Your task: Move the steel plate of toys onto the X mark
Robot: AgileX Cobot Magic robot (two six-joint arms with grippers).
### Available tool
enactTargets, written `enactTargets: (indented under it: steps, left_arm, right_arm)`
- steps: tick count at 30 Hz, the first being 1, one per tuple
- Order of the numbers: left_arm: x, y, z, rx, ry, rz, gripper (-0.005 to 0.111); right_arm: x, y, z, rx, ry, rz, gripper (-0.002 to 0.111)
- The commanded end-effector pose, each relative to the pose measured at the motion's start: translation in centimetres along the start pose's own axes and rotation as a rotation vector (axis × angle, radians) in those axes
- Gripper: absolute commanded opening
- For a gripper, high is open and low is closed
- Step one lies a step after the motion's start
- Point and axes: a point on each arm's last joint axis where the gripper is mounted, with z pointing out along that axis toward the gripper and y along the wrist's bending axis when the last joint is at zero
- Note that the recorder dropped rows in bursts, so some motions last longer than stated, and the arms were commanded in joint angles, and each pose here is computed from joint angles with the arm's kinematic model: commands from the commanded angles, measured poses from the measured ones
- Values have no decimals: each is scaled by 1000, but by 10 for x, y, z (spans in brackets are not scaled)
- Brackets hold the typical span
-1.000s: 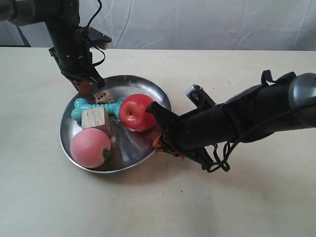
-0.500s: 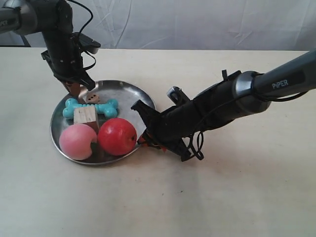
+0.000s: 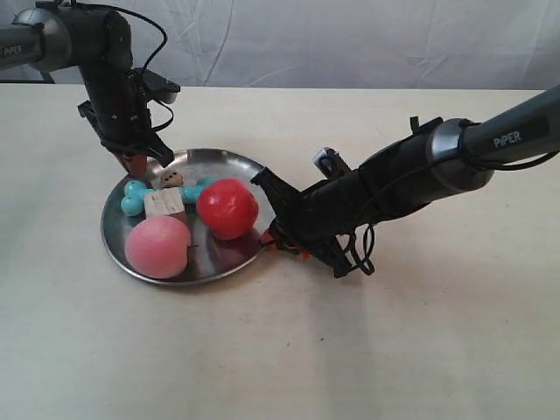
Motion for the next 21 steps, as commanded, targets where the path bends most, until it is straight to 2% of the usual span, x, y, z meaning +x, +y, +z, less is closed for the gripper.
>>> enactTargets:
  steps: [1,5,8,12,21]
  left_arm:
    - [-6,-35,-6,226,7,-70,9]
    - [-6,-35,-6,227,7,-81,29]
    - [-6,-35,-6,225,9,-87,43]
    - [-5,-35,-7,221,11,-114,52]
    - [-4,-32,-8,192,22,-128,52]
  right_arm:
    - [-6,12,-3,-54,-14,67,17]
    - [-4,12,-2,-51,6,44,45]
    - [-2,13,-3,-59,29,44,56]
    - [-2,12,-3,-50,34,19,57]
    - [4,8,-3,-13,94,-97,57]
